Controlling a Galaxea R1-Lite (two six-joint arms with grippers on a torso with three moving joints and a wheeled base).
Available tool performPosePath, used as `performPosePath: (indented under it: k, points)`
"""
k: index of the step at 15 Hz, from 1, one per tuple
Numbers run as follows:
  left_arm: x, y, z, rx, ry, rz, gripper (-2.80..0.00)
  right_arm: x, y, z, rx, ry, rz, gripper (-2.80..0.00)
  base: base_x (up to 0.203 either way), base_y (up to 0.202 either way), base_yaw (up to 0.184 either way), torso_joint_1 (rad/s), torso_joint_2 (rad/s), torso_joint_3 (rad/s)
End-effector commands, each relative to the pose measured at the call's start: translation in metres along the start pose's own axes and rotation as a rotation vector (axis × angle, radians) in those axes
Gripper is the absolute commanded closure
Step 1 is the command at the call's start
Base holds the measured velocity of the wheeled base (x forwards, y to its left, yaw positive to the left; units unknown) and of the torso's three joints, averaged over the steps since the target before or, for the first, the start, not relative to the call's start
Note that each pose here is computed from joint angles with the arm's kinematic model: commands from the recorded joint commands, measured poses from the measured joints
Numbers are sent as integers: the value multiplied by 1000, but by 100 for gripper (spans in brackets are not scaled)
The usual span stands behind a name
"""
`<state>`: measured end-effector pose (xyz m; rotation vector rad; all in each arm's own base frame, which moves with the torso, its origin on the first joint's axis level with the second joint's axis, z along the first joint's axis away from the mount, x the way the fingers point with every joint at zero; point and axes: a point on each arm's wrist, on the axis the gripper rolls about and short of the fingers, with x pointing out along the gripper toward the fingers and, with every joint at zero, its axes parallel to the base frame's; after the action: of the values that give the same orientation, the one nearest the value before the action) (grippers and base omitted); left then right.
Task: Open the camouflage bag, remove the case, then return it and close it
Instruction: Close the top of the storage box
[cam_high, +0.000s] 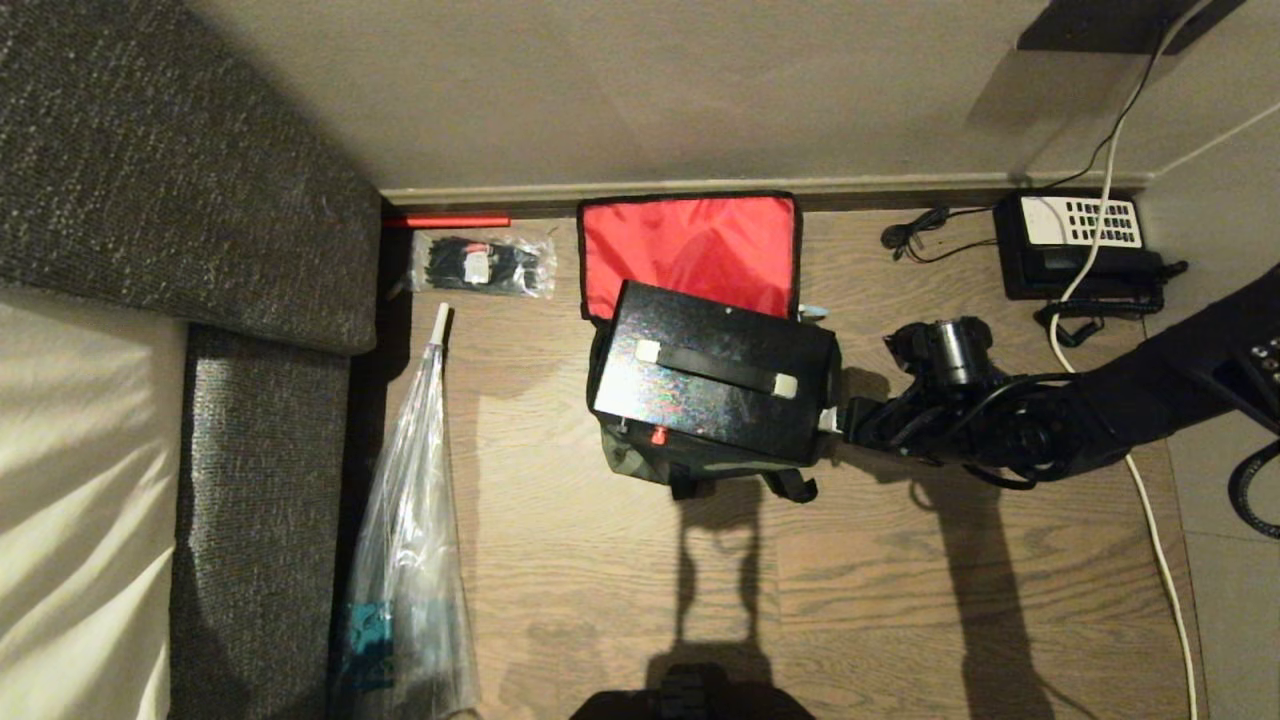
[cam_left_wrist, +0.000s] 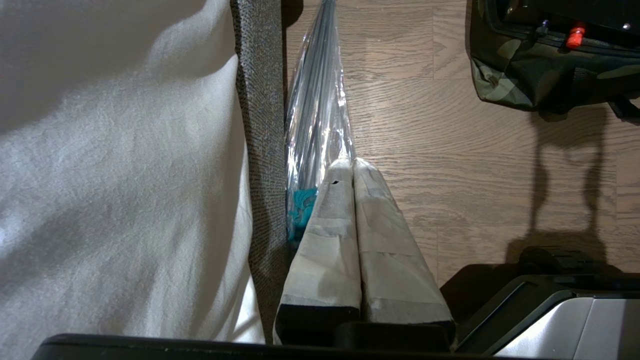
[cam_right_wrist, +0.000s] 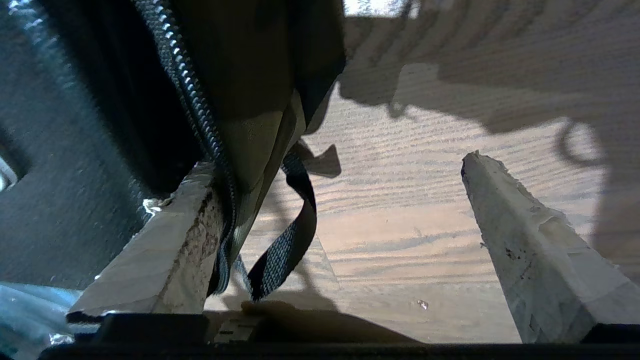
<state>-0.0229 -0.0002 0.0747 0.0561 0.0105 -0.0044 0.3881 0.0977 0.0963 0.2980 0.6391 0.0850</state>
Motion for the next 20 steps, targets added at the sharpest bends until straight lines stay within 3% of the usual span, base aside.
performPosePath:
  k: [1,12,17,20]
  points:
    - [0,0,0,1,-3,0,0,8,0,0,4,-18,-2,0,0,0,0,0,0,0]
    - [0,0,0,1,-3,0,0,1,4,6,-21,-56,-19,0,0,0,0,0,0,0]
    - [0,0,0,1,-1,1,0,-50,20,22,-76,-125,38,0,0,0,0,0,0,0]
    - [0,0,0,1,-1,1,0,-70,23,10,-98,-83,57,0,0,0,0,0,0,0]
